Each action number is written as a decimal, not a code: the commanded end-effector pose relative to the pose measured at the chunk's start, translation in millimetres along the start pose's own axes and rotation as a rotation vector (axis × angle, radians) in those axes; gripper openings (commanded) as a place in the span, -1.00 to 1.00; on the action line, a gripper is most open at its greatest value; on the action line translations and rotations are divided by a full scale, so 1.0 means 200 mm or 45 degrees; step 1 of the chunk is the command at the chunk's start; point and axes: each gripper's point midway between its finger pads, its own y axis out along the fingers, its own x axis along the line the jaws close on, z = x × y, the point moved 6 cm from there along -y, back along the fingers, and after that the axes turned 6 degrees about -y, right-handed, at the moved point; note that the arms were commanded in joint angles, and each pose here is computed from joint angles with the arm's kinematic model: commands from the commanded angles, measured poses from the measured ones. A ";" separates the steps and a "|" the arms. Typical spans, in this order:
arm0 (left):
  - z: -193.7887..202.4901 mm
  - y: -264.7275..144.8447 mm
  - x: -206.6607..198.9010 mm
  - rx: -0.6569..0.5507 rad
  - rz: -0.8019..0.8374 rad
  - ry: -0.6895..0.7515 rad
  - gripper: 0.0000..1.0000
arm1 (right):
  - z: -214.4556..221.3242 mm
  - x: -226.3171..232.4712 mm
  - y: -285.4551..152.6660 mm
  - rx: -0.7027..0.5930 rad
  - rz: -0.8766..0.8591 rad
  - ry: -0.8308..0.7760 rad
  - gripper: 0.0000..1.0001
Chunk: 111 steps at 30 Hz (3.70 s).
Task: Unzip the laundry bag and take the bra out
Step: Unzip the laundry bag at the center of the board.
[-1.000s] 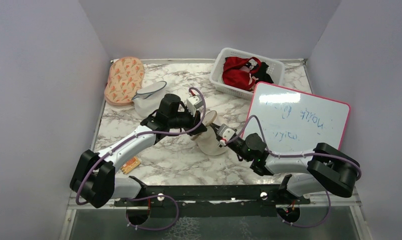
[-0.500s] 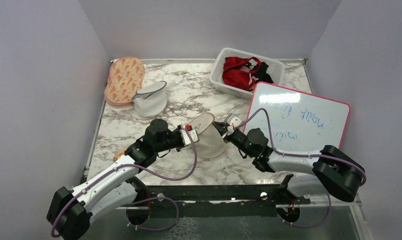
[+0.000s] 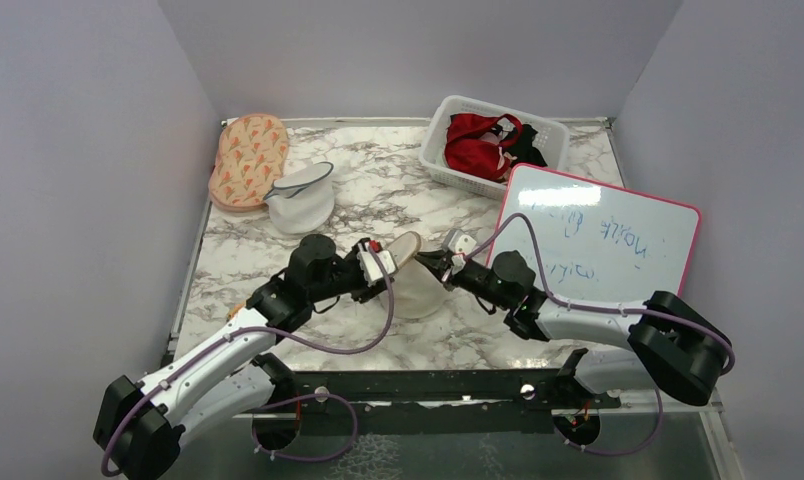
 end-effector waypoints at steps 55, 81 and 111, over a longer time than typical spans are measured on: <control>-0.23 0.14 0.04 0.041 0.043 -0.489 -1.00 | 0.03 -0.07 0.06 0.212 0.166 0.226 -0.98; -0.21 -0.04 0.11 -0.077 -0.271 -0.331 -0.56 | 0.03 -0.15 -0.02 0.105 0.000 0.347 -0.98; -0.31 0.24 0.08 0.184 -0.321 -0.114 -0.27 | -0.04 -0.10 -0.03 0.036 -0.143 0.337 -0.98</control>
